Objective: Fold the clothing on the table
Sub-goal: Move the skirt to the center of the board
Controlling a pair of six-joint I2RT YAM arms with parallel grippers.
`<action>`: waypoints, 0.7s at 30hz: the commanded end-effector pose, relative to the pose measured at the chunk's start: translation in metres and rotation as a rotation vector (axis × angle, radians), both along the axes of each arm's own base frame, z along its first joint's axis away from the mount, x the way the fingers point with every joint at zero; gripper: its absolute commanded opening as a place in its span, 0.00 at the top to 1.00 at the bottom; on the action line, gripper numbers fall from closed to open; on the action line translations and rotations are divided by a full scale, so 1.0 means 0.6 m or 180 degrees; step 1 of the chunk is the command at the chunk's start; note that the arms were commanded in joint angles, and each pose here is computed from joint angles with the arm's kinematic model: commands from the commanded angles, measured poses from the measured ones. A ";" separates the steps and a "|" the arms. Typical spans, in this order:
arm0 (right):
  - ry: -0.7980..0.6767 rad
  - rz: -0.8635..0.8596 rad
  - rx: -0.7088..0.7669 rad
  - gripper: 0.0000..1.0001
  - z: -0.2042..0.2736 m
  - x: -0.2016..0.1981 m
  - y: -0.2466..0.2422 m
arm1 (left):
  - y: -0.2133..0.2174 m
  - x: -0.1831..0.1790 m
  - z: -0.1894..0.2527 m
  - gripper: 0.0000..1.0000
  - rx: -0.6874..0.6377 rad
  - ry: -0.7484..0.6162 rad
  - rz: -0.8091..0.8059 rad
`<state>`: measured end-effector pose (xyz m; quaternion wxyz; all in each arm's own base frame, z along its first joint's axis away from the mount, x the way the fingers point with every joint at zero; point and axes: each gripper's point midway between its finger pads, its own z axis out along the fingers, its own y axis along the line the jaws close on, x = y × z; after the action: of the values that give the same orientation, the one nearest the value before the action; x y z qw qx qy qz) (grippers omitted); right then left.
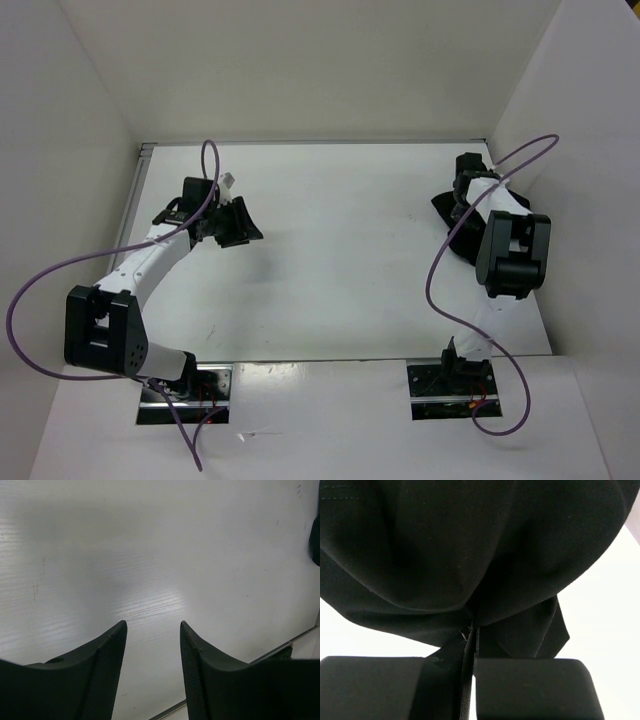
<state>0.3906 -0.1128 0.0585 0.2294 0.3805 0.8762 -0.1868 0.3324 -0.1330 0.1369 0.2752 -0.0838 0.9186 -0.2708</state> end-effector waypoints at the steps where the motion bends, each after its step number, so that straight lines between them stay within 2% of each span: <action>1: -0.0252 -0.0036 -0.0131 1.00 0.034 0.026 0.002 | 0.001 0.003 0.014 0.46 -0.0013 -0.0152 -0.0055; 3: -0.0445 0.0124 -0.0153 1.00 0.079 0.029 0.031 | 0.007 0.005 0.014 0.46 0.0004 -0.0166 -0.0046; 5: -0.0613 0.0563 0.0011 1.00 0.130 0.036 0.119 | 0.008 0.002 0.011 0.46 0.0027 -0.0147 -0.0069; 7: -0.1123 0.1042 0.0191 1.00 0.250 0.044 0.201 | 0.011 0.004 0.016 0.46 0.0069 -0.0168 -0.0067; 9: -0.1503 0.1479 0.0391 1.00 0.338 0.035 0.290 | 0.016 0.011 0.021 0.46 0.0092 -0.0185 -0.0065; 10: -0.1853 0.1644 0.0539 1.00 0.416 0.025 0.316 | 0.016 0.011 0.016 0.46 0.0095 -0.0157 -0.0065; 13: -0.2316 0.1720 0.0649 1.00 0.512 0.004 0.327 | 0.010 0.012 0.018 0.46 0.0057 -0.0164 -0.0133; 15: -0.2395 0.1606 0.0587 1.00 0.523 0.006 0.303 | 0.011 0.009 0.016 0.46 0.0060 -0.0135 -0.0134; 16: -0.2291 0.1473 0.0570 1.00 0.491 0.010 0.291 | 0.009 0.008 0.017 0.46 0.0038 -0.0133 -0.0153; 17: -0.2226 0.1308 0.0504 0.94 0.470 0.014 0.265 | 0.009 0.008 0.017 0.46 0.0038 -0.0133 -0.0153; 18: -0.2089 0.1220 0.0502 0.60 0.426 0.012 0.251 | 0.009 0.008 0.017 0.46 0.0038 -0.0133 -0.0153; 20: -0.1869 0.1044 0.0494 0.57 0.368 0.006 0.223 | 0.009 0.008 0.017 0.46 0.0038 -0.0133 -0.0153; 21: -0.1663 0.0932 0.0522 0.51 0.320 -0.005 0.199 | 0.010 0.005 0.015 0.46 0.0057 -0.0113 -0.0173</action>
<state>0.3847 0.0293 0.3545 0.5448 0.2676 0.7904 0.0826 0.3297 -0.1256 0.1329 0.2714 -0.0704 0.9232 -0.2630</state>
